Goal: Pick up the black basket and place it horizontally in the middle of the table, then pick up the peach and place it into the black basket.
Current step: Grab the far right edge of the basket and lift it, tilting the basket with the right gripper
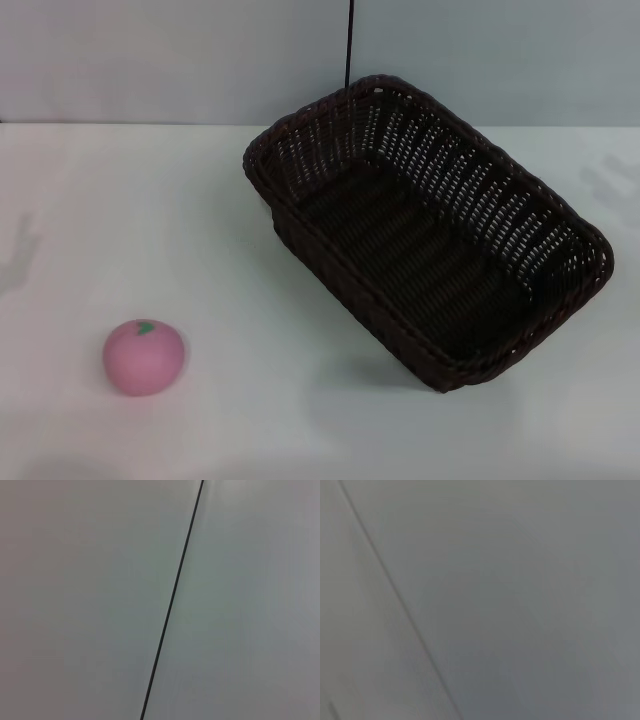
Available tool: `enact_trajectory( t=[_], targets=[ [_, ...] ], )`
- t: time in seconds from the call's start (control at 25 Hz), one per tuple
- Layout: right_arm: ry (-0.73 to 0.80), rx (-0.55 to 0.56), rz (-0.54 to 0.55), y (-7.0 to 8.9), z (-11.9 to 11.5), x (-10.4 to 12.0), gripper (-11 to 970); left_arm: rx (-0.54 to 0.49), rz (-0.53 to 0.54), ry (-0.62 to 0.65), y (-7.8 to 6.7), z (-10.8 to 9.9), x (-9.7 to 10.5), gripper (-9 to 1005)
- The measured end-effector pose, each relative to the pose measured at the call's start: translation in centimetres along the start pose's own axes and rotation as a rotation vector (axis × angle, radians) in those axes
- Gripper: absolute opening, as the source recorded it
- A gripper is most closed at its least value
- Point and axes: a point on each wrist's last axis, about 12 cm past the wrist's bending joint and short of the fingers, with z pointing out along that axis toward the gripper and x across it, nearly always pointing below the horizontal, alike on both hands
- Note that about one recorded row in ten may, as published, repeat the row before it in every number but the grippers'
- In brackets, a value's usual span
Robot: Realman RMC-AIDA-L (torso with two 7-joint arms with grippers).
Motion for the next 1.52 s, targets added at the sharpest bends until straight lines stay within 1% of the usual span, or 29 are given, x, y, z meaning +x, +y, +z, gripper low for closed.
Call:
enact_trajectory(
  t=[0.04, 0.08, 0.12, 0.16, 0.2, 0.24, 0.28, 0.32, 0.36, 0.4, 0.44, 0.48, 0.56, 0.6, 0.64, 0.72, 0.84, 0.96, 1.08, 1.2, 1.28, 1.4, 1.44, 1.52],
  targets=[
    [0.043, -0.012, 0.0, 0.0, 0.0, -1.2, 514, -0.001, -0.002, 0.003, 0.0, 0.0, 0.0, 802],
    [0.043, -0.012, 0.0, 0.0, 0.0, -1.2, 517, -0.001, -0.002, 0.003, 0.0, 0.0, 0.0, 802],
    [0.12, -0.027, -0.02, 0.2, 0.1, -3.8, 519, -0.002, -0.003, 0.005, 0.0, 0.1, 0.1, 802],
    [0.156, -0.036, -0.031, 0.5, 0.1, -5.1, 522, -0.003, -0.004, 0.008, 0.0, 0.1, 0.1, 802],
    [0.156, -0.036, -0.031, 0.5, 0.1, -5.1, 524, -0.006, -0.005, 0.011, 0.0, 0.1, 0.2, 802],
    [0.215, -0.056, -0.048, 1.0, 0.5, -7.2, 527, -0.01, -0.008, 0.017, 0.0, 0.1, 0.3, 802],
    [0.215, -0.056, -0.048, 1.0, 0.5, -7.2, 530, -0.01, -0.008, 0.017, 0.0, 0.1, 0.3, 801],
    [0.277, -0.073, -0.052, 1.6, 1.2, -9.1, 532, -0.012, -0.009, 0.021, 0.0, 0.1, 0.3, 801],
    [0.277, -0.073, -0.052, 1.6, 1.2, -9.1, 535, -0.015, -0.011, 0.026, 0.0, 0.1, 0.4, 801],
    [0.308, -0.076, -0.047, 1.8, 1.7, -9.8, 537, -0.017, -0.012, 0.028, 0.0, 0.1, 0.5, 801],
    [0.369, -0.084, -0.042, 2.2, 2.7, -10.8, 540, -0.02, -0.013, 0.031, 0.0, 0.0, 0.5, 801],
    [0.369, -0.084, -0.042, 2.2, 2.7, -10.8, 542, -0.02, -0.013, 0.031, 0.0, 0.0, 0.5, 801],
    [0.427, -0.088, -0.036, 2.6, 3.7, -11.4, 548, -0.023, -0.014, 0.032, 0.0, -0.1, 0.5, 801],
    [0.455, -0.09, -0.036, 2.8, 4.3, -11.7, 550, -0.025, -0.014, 0.033, 0.0, -0.1, 0.5, 801],
    [0.515, -0.088, -0.038, 3.2, 5.3, -12.1, 553, -0.026, -0.015, 0.034, 0.0, -0.2, 0.5, 801],
    [0.541, -0.082, -0.039, 3.3, 5.7, -12.2, 558, -0.029, -0.018, 0.034, 0.0, -0.3, 0.5, 801],
    [0.629, -0.055, -0.053, 3.6, 7.0, -12.6, 659, -0.031, -0.021, 0.037, -0.1, -0.2, 0.6, 801],
    [0.666, -0.051, -0.07, 3.8, 7.5, -12.5, 761, -0.033, -0.023, 0.041, -0.1, -0.2, 0.7, 801],
    [0.732, -0.064, -0.085, 4.2, 8.6, -11.8, 826, -0.032, -0.035, 0.042, -0.1, -0.1, 0.8, 801],
    [0.755, -0.072, -0.079, 4.3, 9.1, -11.2, 825, -0.032, -0.036, 0.042, -0.1, 0.0, 0.8, 801],
    [0.789, -0.061, -0.079, 4.0, 9.9, -10.0, 824, -0.029, -0.039, 0.04, -0.2, 0.1, 0.8, 801],
    [0.805, -0.06, -0.079, 4.0, 10.2, -9.5, 823, -0.028, -0.04, 0.04, -0.2, 0.1, 0.8, 801],
    [0.826, -0.052, -0.082, 3.8, 10.7, -8.6, 823, -0.028, -0.046, 0.04, -0.2, 0.2, 0.8, 801],
    [0.835, -0.049, -0.082, 3.7, 10.9, -8.3, 822, -0.027, -0.049, 0.04, -0.2, 0.2, 0.8, 801]
  ],
)
